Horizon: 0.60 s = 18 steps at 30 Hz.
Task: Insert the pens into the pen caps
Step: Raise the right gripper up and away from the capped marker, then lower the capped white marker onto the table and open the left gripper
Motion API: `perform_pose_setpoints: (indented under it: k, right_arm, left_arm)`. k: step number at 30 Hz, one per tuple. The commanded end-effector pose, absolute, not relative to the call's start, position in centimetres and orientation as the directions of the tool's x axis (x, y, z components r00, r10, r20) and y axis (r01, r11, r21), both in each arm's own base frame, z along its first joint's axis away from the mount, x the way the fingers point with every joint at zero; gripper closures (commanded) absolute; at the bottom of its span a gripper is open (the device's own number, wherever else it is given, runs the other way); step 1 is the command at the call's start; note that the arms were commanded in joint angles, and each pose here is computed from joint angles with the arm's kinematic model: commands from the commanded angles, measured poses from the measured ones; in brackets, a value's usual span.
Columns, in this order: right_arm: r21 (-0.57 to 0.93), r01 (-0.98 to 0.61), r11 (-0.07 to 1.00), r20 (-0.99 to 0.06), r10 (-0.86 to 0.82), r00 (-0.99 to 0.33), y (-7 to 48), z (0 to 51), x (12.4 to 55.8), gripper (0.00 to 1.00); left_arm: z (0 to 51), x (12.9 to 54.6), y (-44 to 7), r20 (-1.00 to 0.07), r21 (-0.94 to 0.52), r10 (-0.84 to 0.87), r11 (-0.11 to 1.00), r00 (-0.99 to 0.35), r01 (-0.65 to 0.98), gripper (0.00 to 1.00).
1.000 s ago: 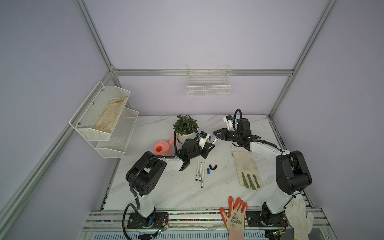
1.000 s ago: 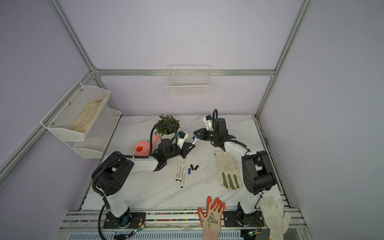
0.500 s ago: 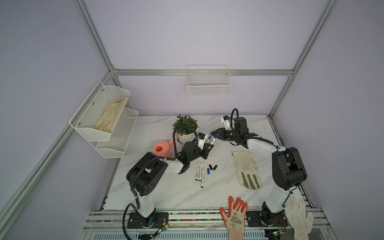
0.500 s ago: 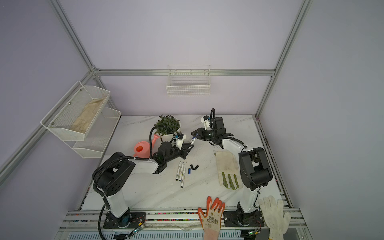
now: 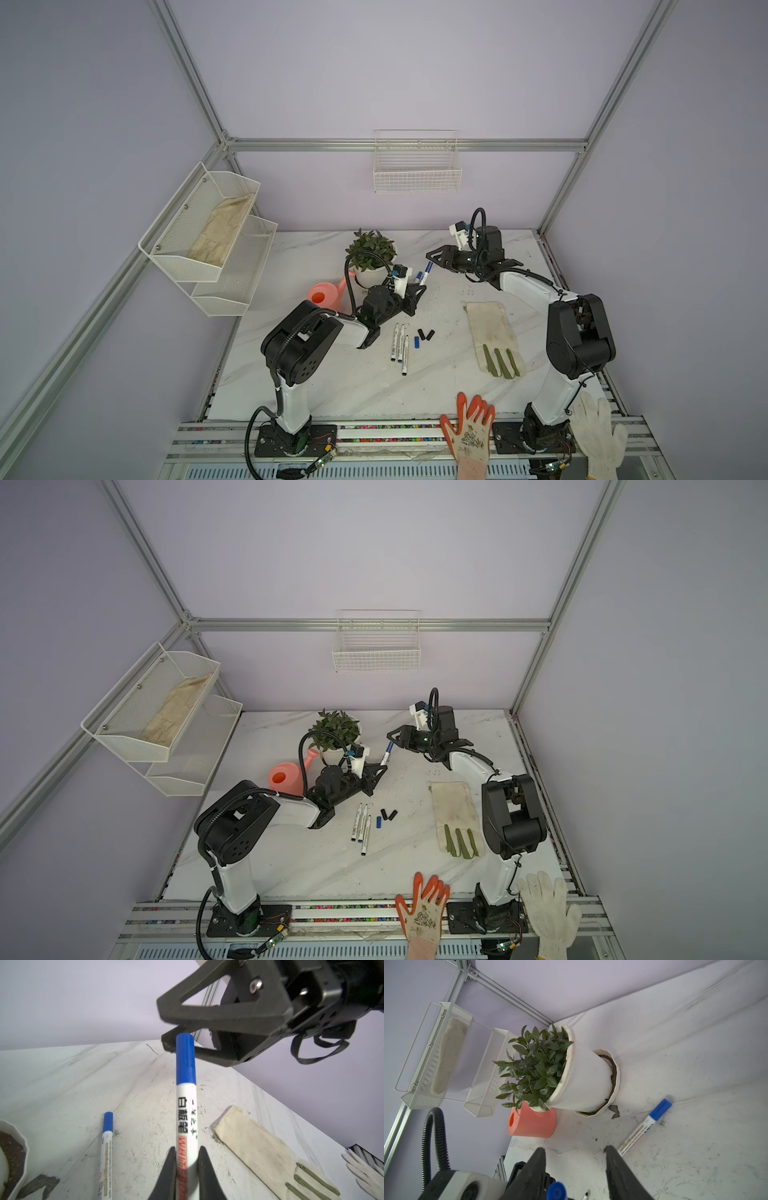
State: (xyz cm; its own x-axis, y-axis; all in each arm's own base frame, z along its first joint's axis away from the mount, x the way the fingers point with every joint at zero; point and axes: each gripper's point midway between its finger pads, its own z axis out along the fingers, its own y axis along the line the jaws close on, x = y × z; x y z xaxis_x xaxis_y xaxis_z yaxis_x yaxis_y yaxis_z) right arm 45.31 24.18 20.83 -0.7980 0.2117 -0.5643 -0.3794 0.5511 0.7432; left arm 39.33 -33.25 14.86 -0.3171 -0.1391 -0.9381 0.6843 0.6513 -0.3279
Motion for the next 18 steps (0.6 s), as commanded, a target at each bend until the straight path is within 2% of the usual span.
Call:
perform_pose_setpoints:
  k: [1, 6, 12, 18]
  right_arm:
    - [0.722, -0.425, 0.547, -0.625, 0.252, -0.738, 23.2, 24.9, 45.3, 0.5]
    - [0.723, -0.378, 0.578, -0.622, 0.306, -0.721, 21.3, 25.4, 45.6, 0.5]
    - [0.705, -0.307, 0.64, -0.621, 0.348, -0.702, 19.7, 25.0, 45.8, 0.51]
    - [0.691, -0.305, 0.655, -0.629, 0.339, -0.699, 19.4, 24.5, 45.2, 0.51]
  left_arm:
    - [14.3, 39.6, -32.9, -0.936, -0.337, -0.156, 0.658, -0.316, 0.673, 1.0]
    - [11.9, 40.0, -33.4, -0.922, -0.343, -0.105, 0.669, -0.373, 0.659, 1.0]
    - [7.7, 40.6, -33.5, -0.866, -0.356, -0.013, 0.718, -0.501, 0.597, 1.0]
    - [6.5, 41.5, -33.2, -0.851, -0.338, 0.008, 0.757, -0.525, 0.559, 1.0]
